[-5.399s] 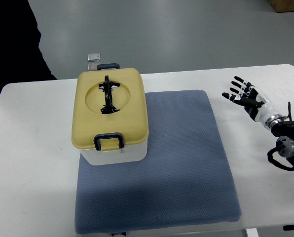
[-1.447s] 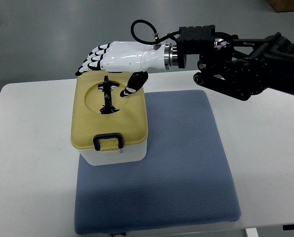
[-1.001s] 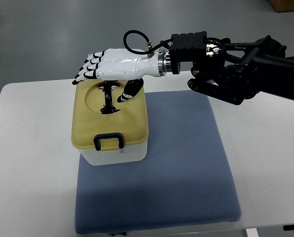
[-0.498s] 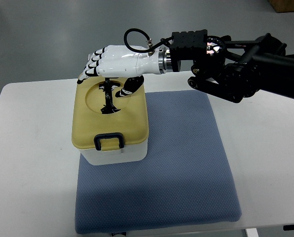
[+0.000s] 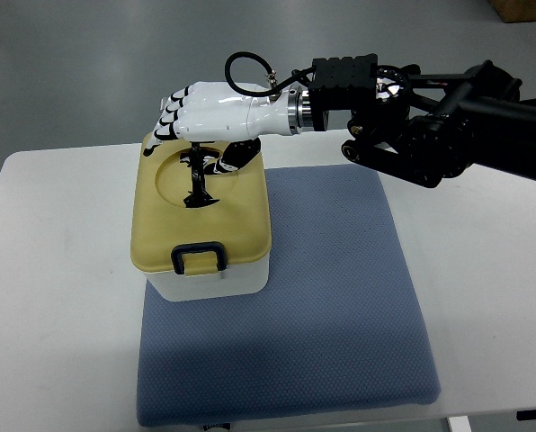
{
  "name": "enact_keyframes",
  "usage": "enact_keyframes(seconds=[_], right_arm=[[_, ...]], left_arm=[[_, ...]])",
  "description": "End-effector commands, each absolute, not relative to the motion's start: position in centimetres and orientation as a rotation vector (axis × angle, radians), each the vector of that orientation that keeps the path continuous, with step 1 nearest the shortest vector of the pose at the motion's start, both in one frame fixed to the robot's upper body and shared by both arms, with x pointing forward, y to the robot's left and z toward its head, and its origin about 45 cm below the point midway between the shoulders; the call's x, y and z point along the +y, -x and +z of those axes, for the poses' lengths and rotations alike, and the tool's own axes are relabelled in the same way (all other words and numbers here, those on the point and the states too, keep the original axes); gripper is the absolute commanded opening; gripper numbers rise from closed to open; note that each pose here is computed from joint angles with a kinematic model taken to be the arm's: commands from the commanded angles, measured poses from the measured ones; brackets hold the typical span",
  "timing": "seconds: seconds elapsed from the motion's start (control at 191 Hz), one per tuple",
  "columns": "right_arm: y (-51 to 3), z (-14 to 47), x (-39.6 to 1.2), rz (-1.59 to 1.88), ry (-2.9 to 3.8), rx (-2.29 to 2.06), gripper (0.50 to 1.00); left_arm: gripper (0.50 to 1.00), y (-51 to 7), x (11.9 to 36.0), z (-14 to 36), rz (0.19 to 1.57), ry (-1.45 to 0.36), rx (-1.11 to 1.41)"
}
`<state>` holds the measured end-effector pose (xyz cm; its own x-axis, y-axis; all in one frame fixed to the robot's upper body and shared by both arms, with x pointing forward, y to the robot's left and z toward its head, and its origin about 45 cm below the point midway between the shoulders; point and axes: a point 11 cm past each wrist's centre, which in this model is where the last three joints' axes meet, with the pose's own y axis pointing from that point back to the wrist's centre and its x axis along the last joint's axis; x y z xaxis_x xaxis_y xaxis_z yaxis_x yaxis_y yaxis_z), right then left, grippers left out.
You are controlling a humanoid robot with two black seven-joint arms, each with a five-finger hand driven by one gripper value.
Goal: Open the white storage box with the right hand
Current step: 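Lower the right hand onto the black lid handle and close fingers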
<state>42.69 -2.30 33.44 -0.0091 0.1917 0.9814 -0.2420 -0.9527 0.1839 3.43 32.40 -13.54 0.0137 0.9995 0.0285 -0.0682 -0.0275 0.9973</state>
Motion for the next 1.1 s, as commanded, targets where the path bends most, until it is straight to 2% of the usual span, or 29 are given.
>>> enact_keyframes(seconds=[0.0, 0.163, 0.21, 0.294, 0.362, 0.425, 0.556, 0.645, 0.702, 0.818, 0.875, 1.096], right_arm=[[-42.7, 33.4, -2.3, 2.039, -1.970, -0.052, 0.766], [-42.4, 33.2, -1.8, 2.048, -1.979, -0.044, 0.762], [-42.2, 33.1, -1.7, 2.049, -1.980, -0.036, 0.742], [-42.2, 33.0, -1.6, 2.053, -1.977, -0.032, 0.735], [-42.2, 32.8, -1.7, 2.051, -1.975, -0.029, 0.699], [-42.2, 32.7, -1.8, 2.048, -1.976, -0.028, 0.693], [-42.2, 32.5, -1.9, 2.043, -1.976, -0.026, 0.648], [-42.2, 32.4, -1.9, 2.044, -1.975, -0.029, 0.578], [-42.2, 32.4, -2.0, 2.045, -1.973, -0.031, 0.556], [-42.2, 32.3, -2.0, 2.044, -1.974, -0.030, 0.541], [-42.2, 32.1, -2.1, 2.041, -1.970, -0.025, 0.507], [-42.2, 31.9, -2.2, 2.055, -1.968, -0.039, 0.500]], left_arm=[[1.000, -3.4, 32.4, -13.5, 1.251, -1.187, 1.135], [1.000, -3.4, 32.4, -13.5, 1.250, -1.185, 1.134], [1.000, -3.4, 32.4, -13.5, 1.250, -1.186, 1.135], [1.000, -3.4, 32.4, -13.5, 1.251, -1.187, 1.135], [1.000, -3.4, 32.4, -13.5, 1.250, -1.186, 1.135], [1.000, -3.4, 32.4, -13.5, 1.251, -1.186, 1.134], [1.000, -3.4, 32.4, -13.5, 1.250, -1.186, 1.135], [1.000, -3.4, 32.4, -13.5, 1.251, -1.187, 1.135], [1.000, -3.5, 32.5, -13.5, 1.252, -1.187, 1.133], [1.000, -3.5, 32.5, -13.5, 1.253, -1.186, 1.132], [1.000, -3.5, 32.4, -13.5, 1.251, -1.186, 1.133], [1.000, -3.5, 32.5, -13.5, 1.253, -1.186, 1.132]])
